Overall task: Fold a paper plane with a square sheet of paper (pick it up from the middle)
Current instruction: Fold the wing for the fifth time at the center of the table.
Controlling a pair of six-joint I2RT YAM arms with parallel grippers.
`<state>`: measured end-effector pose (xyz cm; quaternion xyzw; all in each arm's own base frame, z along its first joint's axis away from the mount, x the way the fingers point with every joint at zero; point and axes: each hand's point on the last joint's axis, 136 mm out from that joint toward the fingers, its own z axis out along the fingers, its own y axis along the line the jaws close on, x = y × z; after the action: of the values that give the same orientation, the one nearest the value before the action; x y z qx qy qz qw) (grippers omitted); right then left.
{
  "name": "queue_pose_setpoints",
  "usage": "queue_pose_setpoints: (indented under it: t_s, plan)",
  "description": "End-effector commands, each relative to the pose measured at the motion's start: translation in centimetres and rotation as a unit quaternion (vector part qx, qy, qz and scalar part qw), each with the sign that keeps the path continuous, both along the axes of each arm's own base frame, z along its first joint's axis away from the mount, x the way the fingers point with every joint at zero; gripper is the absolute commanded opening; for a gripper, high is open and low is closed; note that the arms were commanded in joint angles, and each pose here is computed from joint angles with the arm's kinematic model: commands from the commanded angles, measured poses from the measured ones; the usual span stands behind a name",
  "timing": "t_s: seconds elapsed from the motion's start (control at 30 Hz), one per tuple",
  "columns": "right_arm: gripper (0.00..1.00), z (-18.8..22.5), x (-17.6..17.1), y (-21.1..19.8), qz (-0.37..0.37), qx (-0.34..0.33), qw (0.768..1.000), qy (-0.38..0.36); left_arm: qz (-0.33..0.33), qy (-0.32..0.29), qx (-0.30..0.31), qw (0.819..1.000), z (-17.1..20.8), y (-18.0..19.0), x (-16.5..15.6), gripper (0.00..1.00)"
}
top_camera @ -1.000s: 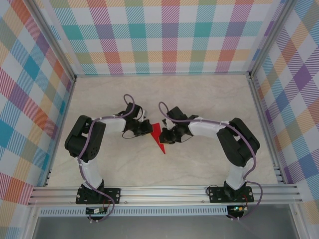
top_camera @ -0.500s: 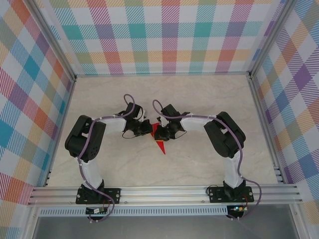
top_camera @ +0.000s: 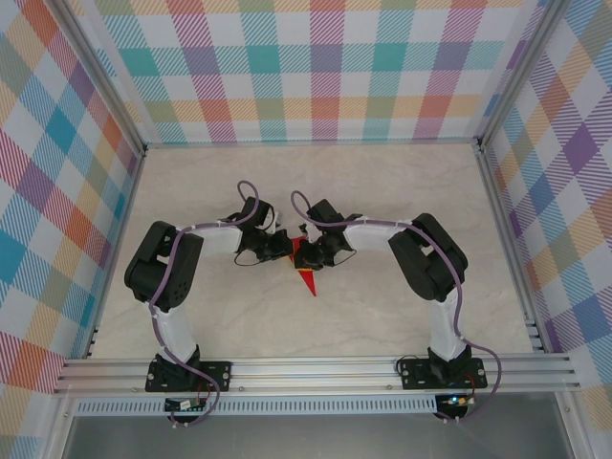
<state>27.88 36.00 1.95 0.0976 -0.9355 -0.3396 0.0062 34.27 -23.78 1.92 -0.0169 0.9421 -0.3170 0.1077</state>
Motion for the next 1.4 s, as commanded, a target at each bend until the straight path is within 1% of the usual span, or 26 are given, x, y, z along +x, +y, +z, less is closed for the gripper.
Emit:
queue_pose_setpoints:
  t_s: [0.0, 0.2, 0.47, 0.53, 0.7, 0.8, 0.9, 0.93, 1.0, 1.03, 1.07, 1.2, 1.27, 1.37]
  plan:
    - [0.11, -1.1, -0.9, -0.2, 0.011, -0.011, 1.000, 0.010, 0.009, 0.038, 0.064, 0.997, -3.4, 1.6, -1.5, 0.08]
    - [0.10, -2.2, -4.5, -2.7, 0.025, -0.031, 0.999, 0.036, 0.024, 0.046, 0.097, 0.994, -4.2, 2.7, -1.5, 0.07]
    - [0.10, -2.2, -9.2, -5.1, 0.062, -0.050, 0.995, 0.058, 0.031, 0.051, 0.101, 0.993, -4.4, 2.8, -1.3, 0.06]
    - [0.09, -2.2, -9.9, -5.8, 0.065, -0.057, 0.994, 0.060, 0.031, 0.050, 0.101, 0.993, -4.3, 2.8, -1.2, 0.06]
    - [0.10, -1.1, -10.4, -6.6, 0.067, -0.055, 0.995, 0.046, 0.027, 0.048, 0.093, 0.994, -3.8, 2.4, -0.9, 0.07]
    - [0.10, 0.1, -9.8, -6.6, 0.062, -0.055, 0.996, 0.021, 0.024, 0.043, 0.084, 0.995, -3.1, 2.0, -0.6, 0.07]
    - [0.13, 2.0, -8.3, -6.7, 0.044, -0.058, 0.997, -0.028, 0.019, 0.032, 0.070, 0.997, -1.6, 1.4, -0.1, 0.09]
    - [0.16, 2.7, -7.6, -7.0, 0.031, -0.063, 0.996, -0.048, 0.017, 0.027, 0.065, 0.997, -1.0, 1.1, 0.1, 0.10]
    - [0.26, 4.0, -6.0, -7.8, 0.001, -0.073, 0.994, -0.087, 0.016, 0.016, 0.056, 0.998, 0.5, 0.6, 0.4, 0.13]
    - [0.32, 4.4, -5.1, -8.5, -0.019, -0.082, 0.991, -0.105, 0.015, 0.008, 0.051, 0.999, 1.3, 0.3, 0.5, 0.15]
    - [0.41, 5.0, -4.2, -9.3, -0.041, -0.091, 0.987, -0.123, 0.015, 0.004, 0.050, 0.999, 2.1, 0.1, 0.5, 0.17]
    - [0.67, 6.0, -1.1, -12.6, -0.115, -0.129, 0.969, -0.179, 0.025, -0.011, 0.062, 0.998, 4.8, 0.0, 0.1, 0.28]
    - [0.76, 6.2, 0.1, -13.7, -0.137, -0.136, 0.962, -0.193, 0.039, -0.018, 0.087, 0.995, 5.5, 0.4, -0.3, 0.33]
    - [0.86, 6.0, 1.4, -14.9, -0.157, -0.137, 0.958, -0.199, 0.066, -0.023, 0.149, 0.986, 6.0, 1.5, -1.1, 0.41]
